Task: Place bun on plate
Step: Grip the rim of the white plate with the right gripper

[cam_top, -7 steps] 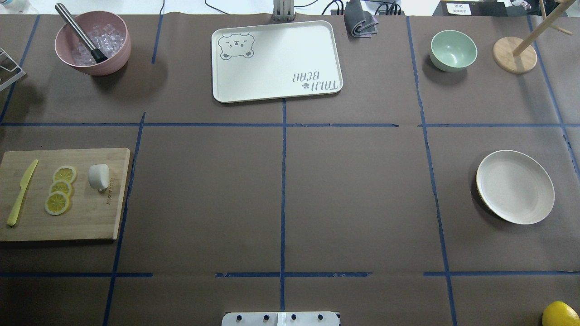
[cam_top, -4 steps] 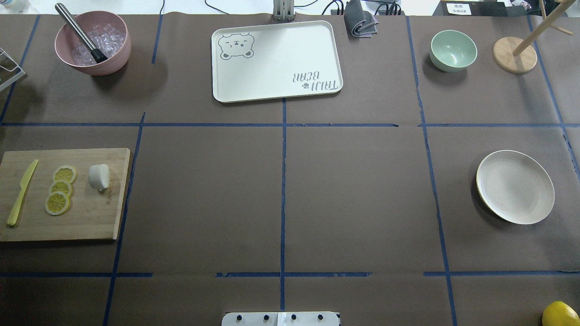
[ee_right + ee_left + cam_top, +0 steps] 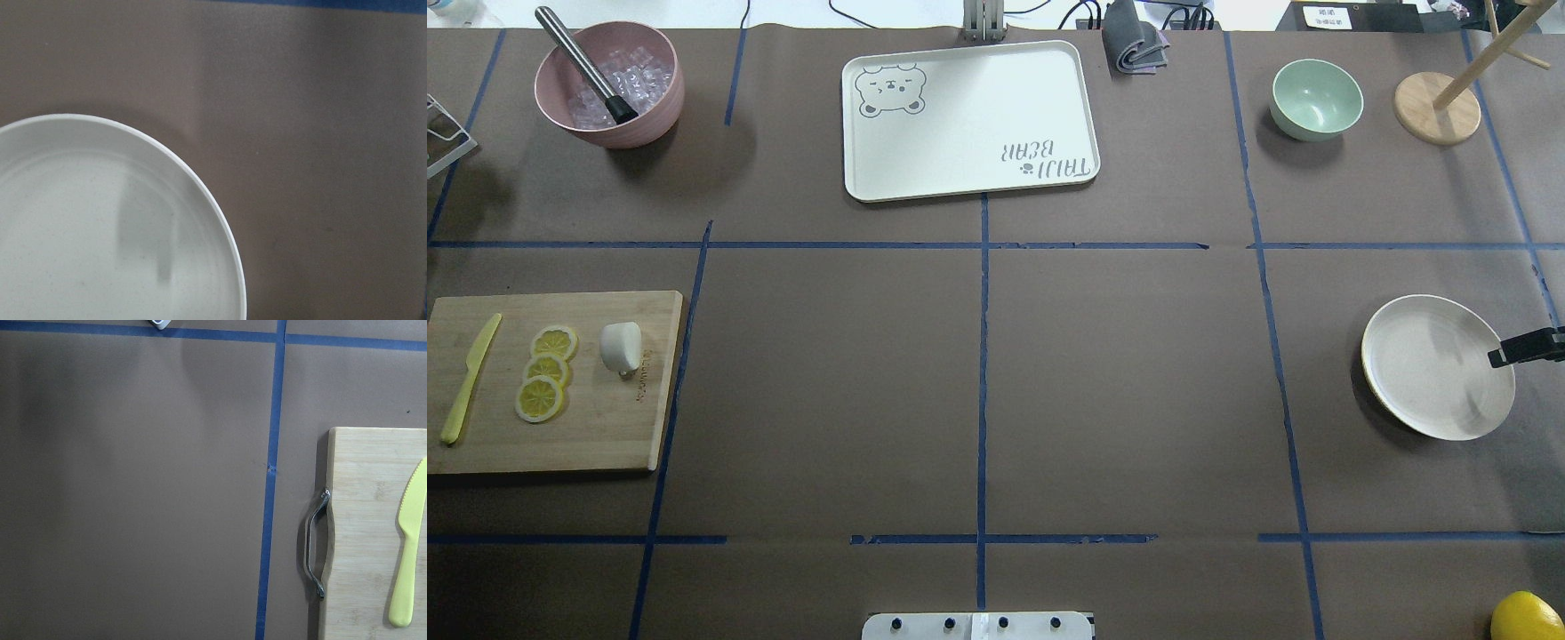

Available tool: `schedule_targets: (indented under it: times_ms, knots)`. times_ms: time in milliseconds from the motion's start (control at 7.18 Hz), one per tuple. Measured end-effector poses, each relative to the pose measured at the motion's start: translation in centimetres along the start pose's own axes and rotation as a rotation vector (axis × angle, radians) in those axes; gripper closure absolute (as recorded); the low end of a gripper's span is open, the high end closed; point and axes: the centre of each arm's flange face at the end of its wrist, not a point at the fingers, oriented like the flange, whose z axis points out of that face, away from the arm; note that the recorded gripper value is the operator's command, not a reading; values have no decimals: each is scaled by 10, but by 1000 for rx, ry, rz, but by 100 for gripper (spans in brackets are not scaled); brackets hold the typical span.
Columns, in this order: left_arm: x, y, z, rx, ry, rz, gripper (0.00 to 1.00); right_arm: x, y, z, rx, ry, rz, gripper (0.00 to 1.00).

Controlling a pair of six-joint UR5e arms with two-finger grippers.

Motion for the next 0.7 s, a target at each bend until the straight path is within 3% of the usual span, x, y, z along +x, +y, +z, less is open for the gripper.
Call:
schedule_targets:
  times_ms: [139,279,418,697]
  knots:
    - [0,0,0,0,0,0,0,-1,3,9,-4,14,2,42]
    - [0,1,0,-1,0,-1,0,-3,2,14,-6,19,10,80]
    - [-1,1,1,-1,0,-1,0,-10,-3,15,-3,15,29,98]
    - [-1,1,1,-1,1,-1,0,-23,-15,14,7,-2,48,100]
